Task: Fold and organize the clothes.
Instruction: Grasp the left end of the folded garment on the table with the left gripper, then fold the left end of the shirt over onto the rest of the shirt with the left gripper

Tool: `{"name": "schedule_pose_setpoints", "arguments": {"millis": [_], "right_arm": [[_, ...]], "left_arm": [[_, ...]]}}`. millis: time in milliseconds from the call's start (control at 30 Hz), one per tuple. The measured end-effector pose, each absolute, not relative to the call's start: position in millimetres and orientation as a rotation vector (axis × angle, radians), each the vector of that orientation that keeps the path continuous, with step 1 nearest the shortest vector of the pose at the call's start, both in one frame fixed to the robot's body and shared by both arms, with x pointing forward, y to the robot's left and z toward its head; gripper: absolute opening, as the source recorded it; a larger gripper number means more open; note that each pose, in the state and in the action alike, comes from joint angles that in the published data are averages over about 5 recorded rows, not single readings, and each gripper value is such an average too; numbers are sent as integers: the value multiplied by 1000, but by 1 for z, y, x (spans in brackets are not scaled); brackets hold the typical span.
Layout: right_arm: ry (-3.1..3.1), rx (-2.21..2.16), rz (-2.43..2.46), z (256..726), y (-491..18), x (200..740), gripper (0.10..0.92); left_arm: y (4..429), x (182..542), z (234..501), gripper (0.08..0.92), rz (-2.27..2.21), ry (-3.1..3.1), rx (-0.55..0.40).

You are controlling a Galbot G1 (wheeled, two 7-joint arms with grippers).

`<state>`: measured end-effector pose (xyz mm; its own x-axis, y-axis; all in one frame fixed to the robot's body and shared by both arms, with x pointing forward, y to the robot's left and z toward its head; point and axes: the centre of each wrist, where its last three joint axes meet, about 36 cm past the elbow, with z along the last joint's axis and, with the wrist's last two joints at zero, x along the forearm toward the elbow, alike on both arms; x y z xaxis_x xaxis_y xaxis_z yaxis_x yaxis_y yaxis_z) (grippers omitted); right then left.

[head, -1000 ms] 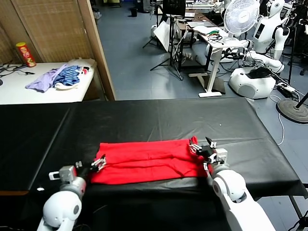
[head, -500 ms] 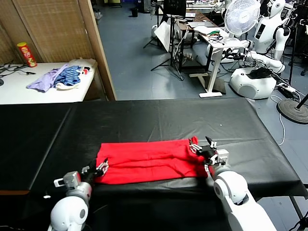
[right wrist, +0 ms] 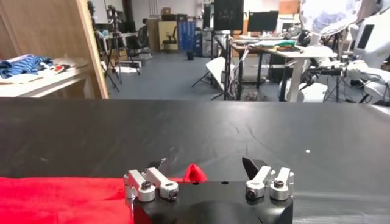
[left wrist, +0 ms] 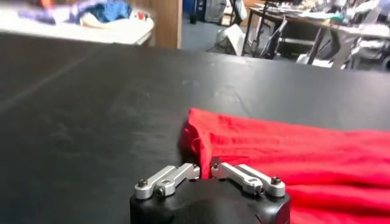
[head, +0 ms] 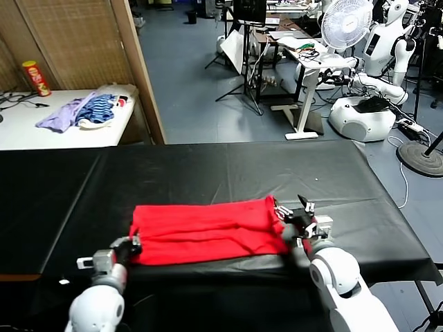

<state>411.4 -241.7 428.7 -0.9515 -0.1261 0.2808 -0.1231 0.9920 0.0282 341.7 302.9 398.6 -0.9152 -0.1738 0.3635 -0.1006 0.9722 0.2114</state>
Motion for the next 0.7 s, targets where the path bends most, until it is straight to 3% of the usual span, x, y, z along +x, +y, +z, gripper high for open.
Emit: {"name": "schedule_pose_setpoints", "arguments": {"millis": [200,367,700], "right_arm": [[-2855,188,-31,431,-237,408,798],[-2855,176,-21,432,-237,404,798],[-2846,136,-5,429,-242,392,798]], "left_arm": [[350,350,421,162,-721,-2706,290],[341,352,437,162,-715,-2693,268],[245,351,451,162,-7,-2721,-38]]}}
